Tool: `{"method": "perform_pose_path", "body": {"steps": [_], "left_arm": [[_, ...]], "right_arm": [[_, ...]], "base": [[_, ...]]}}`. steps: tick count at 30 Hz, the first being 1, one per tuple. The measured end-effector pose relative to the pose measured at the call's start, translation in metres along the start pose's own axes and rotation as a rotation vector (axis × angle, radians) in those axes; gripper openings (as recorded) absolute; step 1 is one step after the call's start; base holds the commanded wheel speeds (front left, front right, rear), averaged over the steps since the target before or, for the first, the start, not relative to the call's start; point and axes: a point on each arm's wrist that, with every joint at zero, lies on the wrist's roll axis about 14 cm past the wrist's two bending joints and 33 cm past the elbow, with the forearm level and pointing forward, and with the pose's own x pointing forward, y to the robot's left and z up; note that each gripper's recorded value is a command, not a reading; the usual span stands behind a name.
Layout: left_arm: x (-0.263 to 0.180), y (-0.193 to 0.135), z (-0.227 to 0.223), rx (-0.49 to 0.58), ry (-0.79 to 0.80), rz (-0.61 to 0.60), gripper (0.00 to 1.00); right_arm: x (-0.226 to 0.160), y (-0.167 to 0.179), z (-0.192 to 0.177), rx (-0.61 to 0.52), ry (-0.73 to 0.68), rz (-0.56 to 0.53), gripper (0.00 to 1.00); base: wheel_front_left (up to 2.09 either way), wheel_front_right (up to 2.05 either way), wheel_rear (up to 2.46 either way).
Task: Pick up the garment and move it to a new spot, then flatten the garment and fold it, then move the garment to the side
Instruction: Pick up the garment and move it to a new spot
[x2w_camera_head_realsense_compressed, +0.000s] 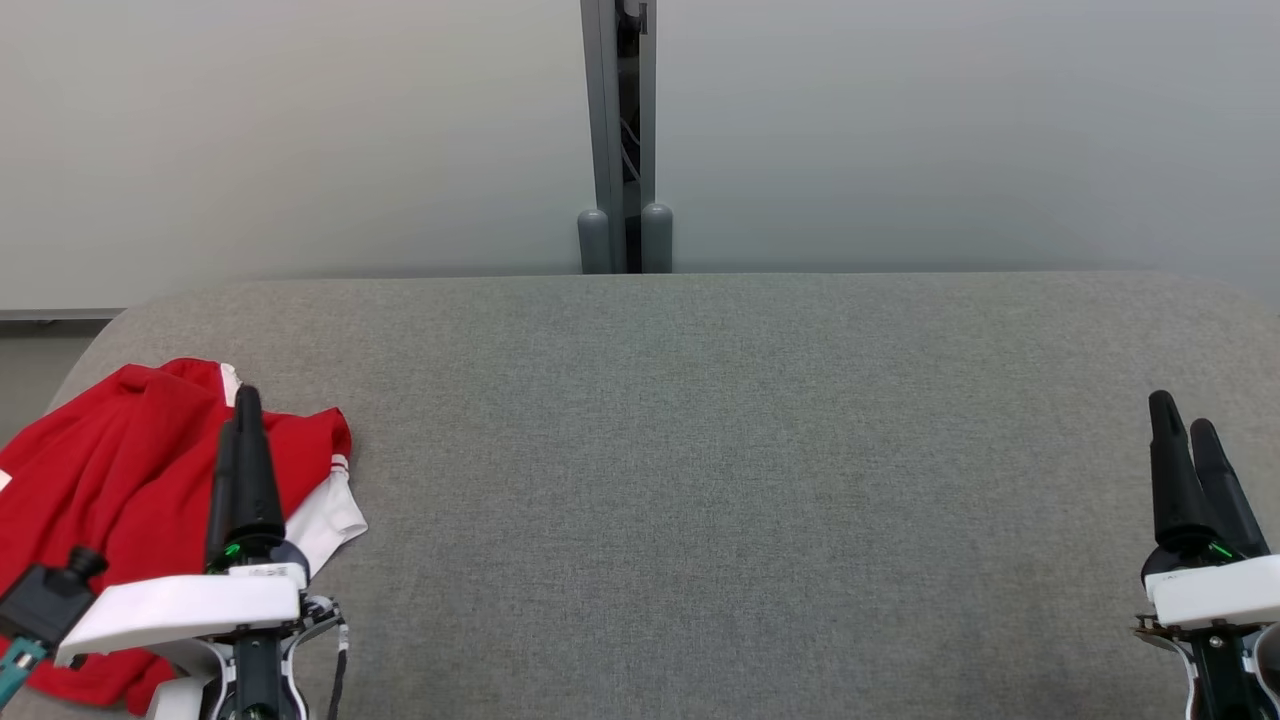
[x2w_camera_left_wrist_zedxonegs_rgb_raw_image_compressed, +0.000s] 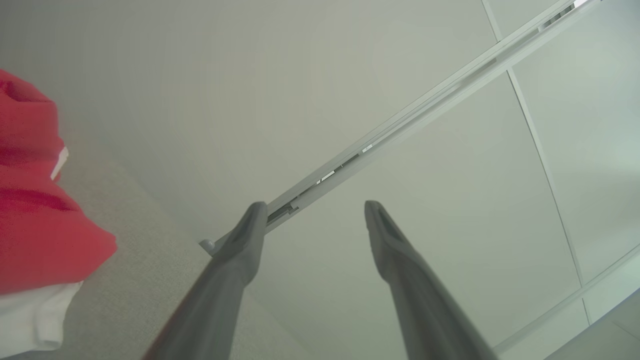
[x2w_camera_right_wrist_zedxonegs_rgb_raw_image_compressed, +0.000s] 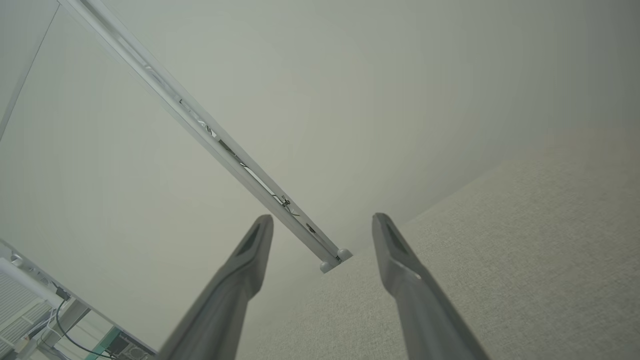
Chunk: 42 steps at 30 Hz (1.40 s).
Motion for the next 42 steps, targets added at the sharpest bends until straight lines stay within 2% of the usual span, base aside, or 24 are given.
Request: {"method": "perform_pose_path", "body": {"steps": [9, 20, 30, 42], "left_arm": [[-0.006, -0.026, -0.013, 0.181, 0.03, -0.064, 1.0], [-0.02, -0.042, -0.049, 0.429, 0.111, -0.135, 1.0], [-0.031, -0.035, -0.079, 0.667, 0.177, -0.148, 1.0], [-0.041, -0.015, -0.091, 0.827, 0.216, -0.116, 1.0]], "right_arm": [[0.001, 0.023, 0.003, -0.186, -0.026, 0.068, 1.0], [-0.003, 0.021, -0.006, -0.315, -0.015, 0.071, 1.0], [-0.007, 0.023, -0.018, -0.398, 0.004, 0.089, 1.0], [-0.013, 0.018, -0.039, -0.494, 0.053, 0.101, 1.0]], "base": [[0.0, 0.0, 0.0], [0.0, 0.0, 0.0], [0.0, 0.0, 0.0], [0.0, 0.0, 0.0]]}}
